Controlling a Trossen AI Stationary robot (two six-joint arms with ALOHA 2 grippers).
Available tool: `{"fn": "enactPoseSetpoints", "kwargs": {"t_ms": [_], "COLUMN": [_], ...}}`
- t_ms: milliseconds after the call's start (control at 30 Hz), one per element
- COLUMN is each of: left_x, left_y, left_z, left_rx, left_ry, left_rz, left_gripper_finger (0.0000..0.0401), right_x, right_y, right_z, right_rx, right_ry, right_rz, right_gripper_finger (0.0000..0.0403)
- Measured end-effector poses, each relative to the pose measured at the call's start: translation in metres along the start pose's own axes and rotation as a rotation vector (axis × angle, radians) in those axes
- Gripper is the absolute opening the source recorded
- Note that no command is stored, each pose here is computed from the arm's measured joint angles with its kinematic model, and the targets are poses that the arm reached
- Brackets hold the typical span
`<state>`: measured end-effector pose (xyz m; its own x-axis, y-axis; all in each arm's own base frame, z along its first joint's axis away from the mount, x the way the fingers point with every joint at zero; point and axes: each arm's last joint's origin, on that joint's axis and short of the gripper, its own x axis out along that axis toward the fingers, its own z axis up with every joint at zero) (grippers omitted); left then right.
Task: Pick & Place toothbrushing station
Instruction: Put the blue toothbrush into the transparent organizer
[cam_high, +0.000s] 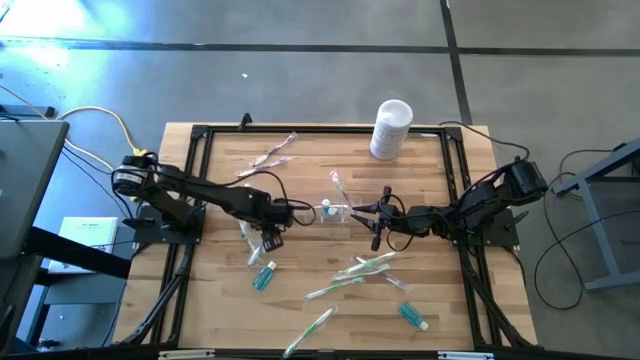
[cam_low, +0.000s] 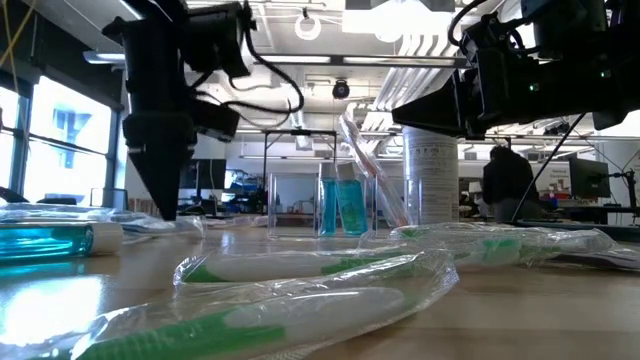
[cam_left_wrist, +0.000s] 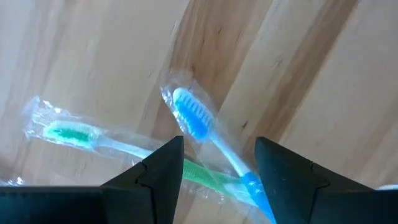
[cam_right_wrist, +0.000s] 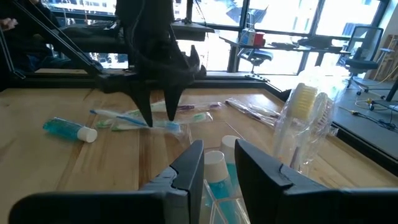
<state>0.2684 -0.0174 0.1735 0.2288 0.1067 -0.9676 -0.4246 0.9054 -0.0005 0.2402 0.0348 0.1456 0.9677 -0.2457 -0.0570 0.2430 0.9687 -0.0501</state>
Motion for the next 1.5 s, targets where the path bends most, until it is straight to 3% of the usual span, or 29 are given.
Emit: {"fn": "enactPoseSetpoints", "kwargs": {"t_ms": [433, 600, 767, 1000, 1333, 1500], "left_x": [0.025, 0.028, 0.029, 0.026, 0.008, -0.02], "left_y": [0.008, 0.009, 0.009, 0.01, 0.009, -0.004], "left_z": [0.007, 0.009, 0.009, 0.011, 0.016, 0.025], "left_rx": [-0.02, 0.053, 0.094, 0.093, 0.083, 0.162], "left_ry": [0.104, 0.106, 0.088, 0.063, -0.026, -0.124], "left_rz": [-0.086, -0.114, -0.094, -0.084, -0.08, -0.11], "left_gripper_finger": [0.019, 0.0185, 0.0134, 0.0014, 0.0007, 0.0005], "right_x": [0.0, 0.0, 0.0, 0.0, 0.0, 0.001], "right_y": [0.0, 0.0, 0.0, 0.0, 0.0, -0.002], "right_z": [-0.001, -0.002, -0.002, -0.002, -0.002, -0.002], "right_rx": [-0.005, -0.008, -0.009, -0.009, -0.009, -0.008], "right_ry": [0.011, 0.017, 0.019, 0.019, 0.019, 0.02], "right_rz": [0.001, 0.0, 0.001, 0.001, -0.001, -0.007], "right_gripper_finger": [0.0083, 0.0083, 0.0083, 0.0083, 0.0083, 0.0083]}}
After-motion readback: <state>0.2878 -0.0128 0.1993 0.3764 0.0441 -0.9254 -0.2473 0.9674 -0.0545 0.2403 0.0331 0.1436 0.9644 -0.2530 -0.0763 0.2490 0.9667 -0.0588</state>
